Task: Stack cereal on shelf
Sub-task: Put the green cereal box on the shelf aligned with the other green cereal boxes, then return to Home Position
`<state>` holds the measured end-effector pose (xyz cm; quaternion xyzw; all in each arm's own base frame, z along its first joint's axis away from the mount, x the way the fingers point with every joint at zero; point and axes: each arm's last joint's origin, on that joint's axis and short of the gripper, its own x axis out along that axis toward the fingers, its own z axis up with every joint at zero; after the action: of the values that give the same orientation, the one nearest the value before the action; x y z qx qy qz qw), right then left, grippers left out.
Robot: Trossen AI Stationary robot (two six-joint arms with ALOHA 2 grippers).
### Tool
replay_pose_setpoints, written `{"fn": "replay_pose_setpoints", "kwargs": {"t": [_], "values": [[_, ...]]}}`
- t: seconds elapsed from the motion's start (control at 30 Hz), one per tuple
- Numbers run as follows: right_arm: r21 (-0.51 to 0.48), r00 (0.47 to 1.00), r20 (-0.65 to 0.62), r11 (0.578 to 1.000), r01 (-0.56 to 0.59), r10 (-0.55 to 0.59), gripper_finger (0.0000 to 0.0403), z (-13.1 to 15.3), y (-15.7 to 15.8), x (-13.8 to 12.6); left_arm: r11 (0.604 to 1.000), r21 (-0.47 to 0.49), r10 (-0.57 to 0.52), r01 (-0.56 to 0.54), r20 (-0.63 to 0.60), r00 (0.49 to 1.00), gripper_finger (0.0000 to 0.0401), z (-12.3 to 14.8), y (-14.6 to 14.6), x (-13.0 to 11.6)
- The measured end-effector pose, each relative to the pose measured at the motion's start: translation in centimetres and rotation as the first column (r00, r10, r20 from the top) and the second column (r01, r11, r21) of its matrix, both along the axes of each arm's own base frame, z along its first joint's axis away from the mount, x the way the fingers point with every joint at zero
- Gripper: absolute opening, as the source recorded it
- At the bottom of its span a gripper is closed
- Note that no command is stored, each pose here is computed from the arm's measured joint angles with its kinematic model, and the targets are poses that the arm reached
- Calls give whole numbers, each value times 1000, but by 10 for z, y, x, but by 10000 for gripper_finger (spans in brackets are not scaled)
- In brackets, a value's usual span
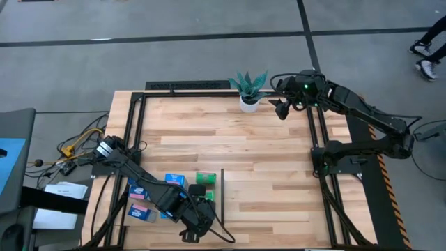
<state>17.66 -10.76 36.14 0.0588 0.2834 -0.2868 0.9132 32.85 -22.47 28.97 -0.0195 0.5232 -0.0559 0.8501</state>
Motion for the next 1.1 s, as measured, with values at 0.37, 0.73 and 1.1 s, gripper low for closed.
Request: {"fn": "replay_pose_setpoints", "kwargs": {"t": [0.37,0.73,1.1], "values": [[1,1000,-1,1000,-1,1,317,0,0,0,998,-50,29,-31,-34,999,215,-1,9,6],[1,1000,-1,1000,-2,2,317,0,0,0,998,-54,31,-34,-65,997,214,14,12,3],[17,1000,10,1000,1,-1,317,0,0,0,998,-46,32,-33,-19,999,214,50,16,0]]}}
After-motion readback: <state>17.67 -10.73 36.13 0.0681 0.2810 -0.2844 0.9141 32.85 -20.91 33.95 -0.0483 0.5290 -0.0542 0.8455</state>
